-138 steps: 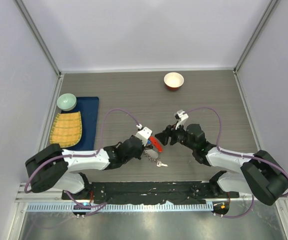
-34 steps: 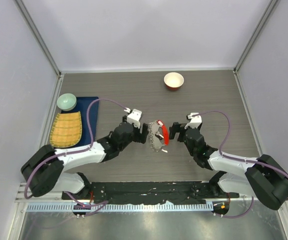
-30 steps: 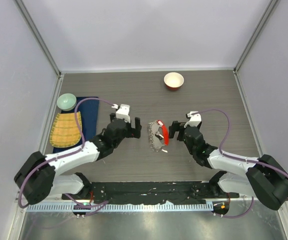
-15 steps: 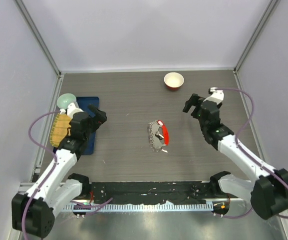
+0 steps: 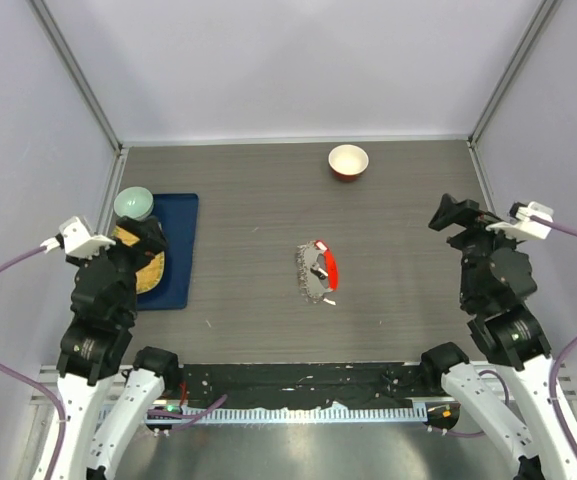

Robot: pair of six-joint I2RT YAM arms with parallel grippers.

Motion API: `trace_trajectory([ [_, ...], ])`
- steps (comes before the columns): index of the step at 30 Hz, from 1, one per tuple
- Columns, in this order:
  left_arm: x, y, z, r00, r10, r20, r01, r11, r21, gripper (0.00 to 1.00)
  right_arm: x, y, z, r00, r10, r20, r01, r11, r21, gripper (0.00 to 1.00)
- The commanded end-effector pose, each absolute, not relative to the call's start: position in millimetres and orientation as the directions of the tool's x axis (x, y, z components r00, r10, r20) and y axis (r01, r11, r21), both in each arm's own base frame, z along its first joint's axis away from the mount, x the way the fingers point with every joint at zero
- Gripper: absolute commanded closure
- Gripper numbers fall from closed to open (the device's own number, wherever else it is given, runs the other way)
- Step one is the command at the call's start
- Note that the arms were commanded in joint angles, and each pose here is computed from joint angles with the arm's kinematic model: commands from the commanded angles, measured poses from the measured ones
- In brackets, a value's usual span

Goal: Put the keys on the keyring

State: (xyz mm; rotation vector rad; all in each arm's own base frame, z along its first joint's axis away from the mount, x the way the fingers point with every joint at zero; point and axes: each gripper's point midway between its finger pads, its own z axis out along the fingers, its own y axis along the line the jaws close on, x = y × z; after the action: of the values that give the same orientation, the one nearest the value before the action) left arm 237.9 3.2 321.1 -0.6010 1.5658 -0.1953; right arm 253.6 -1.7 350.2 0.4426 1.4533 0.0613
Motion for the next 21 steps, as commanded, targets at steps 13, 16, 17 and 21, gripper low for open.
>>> trace_trajectory([
  [13,214.8,1.3,316.8,0.085,-0.262,-0.961,-0.105,0.957,-0.27,0.0,212.2,-27.9,350.1,0.221,0.207,-0.953,0.249,0.933,0.26,0.0],
  [16,215.1,1.6,315.8,0.083,-0.263,-0.961,-0.104,0.957,-0.271,0.0,210.0,-28.3,351.0,0.23,0.212,-0.95,0.246,0.932,0.268,0.0],
  [17,215.4,2.7,315.5,0.084,-0.263,-0.961,-0.109,0.956,-0.271,0.0,209.9,-28.2,349.5,0.229,0.212,-0.95,0.247,0.931,0.268,0.0],
  [21,217.6,3.9,312.2,0.075,-0.266,-0.961,-0.117,0.955,-0.274,0.0,208.8,-27.8,346.4,0.243,0.222,-0.944,0.244,0.928,0.281,0.0],
])
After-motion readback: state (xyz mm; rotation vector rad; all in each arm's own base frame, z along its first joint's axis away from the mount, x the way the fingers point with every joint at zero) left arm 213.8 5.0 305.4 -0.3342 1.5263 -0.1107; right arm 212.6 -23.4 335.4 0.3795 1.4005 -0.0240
